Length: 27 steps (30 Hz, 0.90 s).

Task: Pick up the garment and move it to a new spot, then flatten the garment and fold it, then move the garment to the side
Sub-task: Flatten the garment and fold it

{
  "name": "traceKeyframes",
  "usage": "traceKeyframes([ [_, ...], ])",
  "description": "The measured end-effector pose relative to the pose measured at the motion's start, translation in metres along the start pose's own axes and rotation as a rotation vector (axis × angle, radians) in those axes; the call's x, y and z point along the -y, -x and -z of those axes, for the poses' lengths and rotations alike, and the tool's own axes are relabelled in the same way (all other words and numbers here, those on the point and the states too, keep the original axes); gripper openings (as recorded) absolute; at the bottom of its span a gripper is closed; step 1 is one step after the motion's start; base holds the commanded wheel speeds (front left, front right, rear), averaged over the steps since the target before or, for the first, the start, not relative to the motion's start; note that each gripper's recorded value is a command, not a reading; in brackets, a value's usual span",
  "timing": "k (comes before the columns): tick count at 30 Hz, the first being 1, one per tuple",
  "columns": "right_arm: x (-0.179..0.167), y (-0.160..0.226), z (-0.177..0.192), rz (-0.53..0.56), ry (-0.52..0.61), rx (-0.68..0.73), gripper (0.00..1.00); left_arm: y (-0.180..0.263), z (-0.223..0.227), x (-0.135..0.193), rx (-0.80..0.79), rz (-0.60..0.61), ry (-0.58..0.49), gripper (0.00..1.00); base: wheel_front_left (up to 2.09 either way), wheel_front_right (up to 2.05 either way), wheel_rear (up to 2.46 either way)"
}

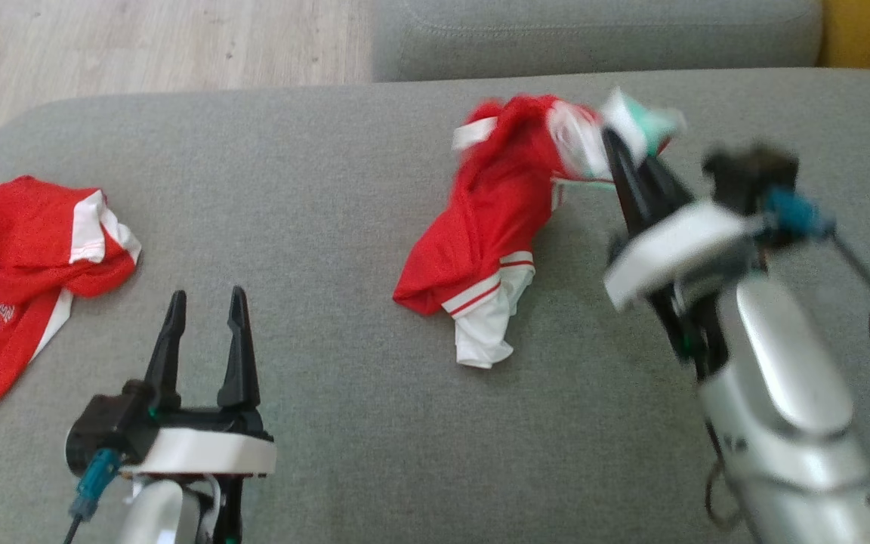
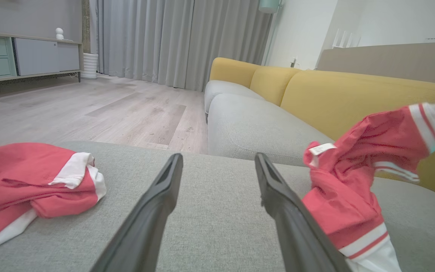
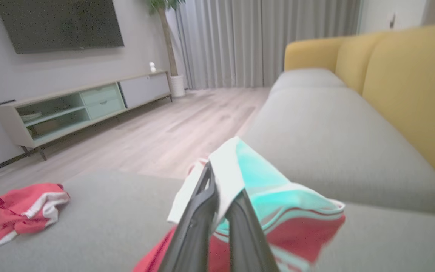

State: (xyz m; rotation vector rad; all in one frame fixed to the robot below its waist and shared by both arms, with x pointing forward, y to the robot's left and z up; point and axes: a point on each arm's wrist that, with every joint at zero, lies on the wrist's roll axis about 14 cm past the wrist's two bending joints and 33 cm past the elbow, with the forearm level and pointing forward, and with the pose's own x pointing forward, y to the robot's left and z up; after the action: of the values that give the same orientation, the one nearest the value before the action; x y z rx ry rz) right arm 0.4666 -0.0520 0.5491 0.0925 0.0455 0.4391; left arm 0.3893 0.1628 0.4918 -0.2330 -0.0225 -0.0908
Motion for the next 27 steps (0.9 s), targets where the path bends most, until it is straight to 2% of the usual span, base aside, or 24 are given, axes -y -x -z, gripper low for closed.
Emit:
traceKeyframes([
  [5, -0.032, -0.022, -0.078, -0.105, 0.112, 0.157, 0.0, 0.004, 0.001, 0.001, -0.002, -0.001, -0.001, 1.0, 0.0, 0.0, 0.0],
  [8, -0.043, -0.024, -0.119, -0.137, 0.142, 0.278, 0.0, 0.005, -0.001, 0.002, 0.004, 0.002, 0.004, 1.0, 0.0, 0.0, 0.0],
  [12, -0.02, -0.012, -0.155, -0.066, 0.125, 0.41, 0.0, 0.009, 0.0, 0.002, 0.004, -0.001, 0.01, 1.0, 0.0, 0.0, 0.0],
  [15, 0.031, 0.007, -0.142, 0.097, 0.104, 0.397, 0.0, 0.011, 0.001, 0.001, 0.001, -0.006, 0.013, 1.0, 0.0, 0.0, 0.0],
  [19, 0.103, 0.048, -0.07, 0.329, 0.035, 0.23, 0.0, 0.011, 0.004, 0.002, -0.008, -0.001, 0.01, 1.0, 0.0, 0.0, 0.0],
  [22, 0.121, 0.072, -0.043, 0.405, 0.026, 0.166, 0.0, 0.009, 0.005, 0.004, -0.011, 0.005, 0.012, 1.0, 0.0, 0.0, 0.0],
  [27, 0.124, 0.079, -0.056, 0.423, 0.046, 0.189, 0.0, 0.008, 0.006, 0.007, -0.011, 0.013, 0.007, 1.0, 0.0, 0.0, 0.0],
])
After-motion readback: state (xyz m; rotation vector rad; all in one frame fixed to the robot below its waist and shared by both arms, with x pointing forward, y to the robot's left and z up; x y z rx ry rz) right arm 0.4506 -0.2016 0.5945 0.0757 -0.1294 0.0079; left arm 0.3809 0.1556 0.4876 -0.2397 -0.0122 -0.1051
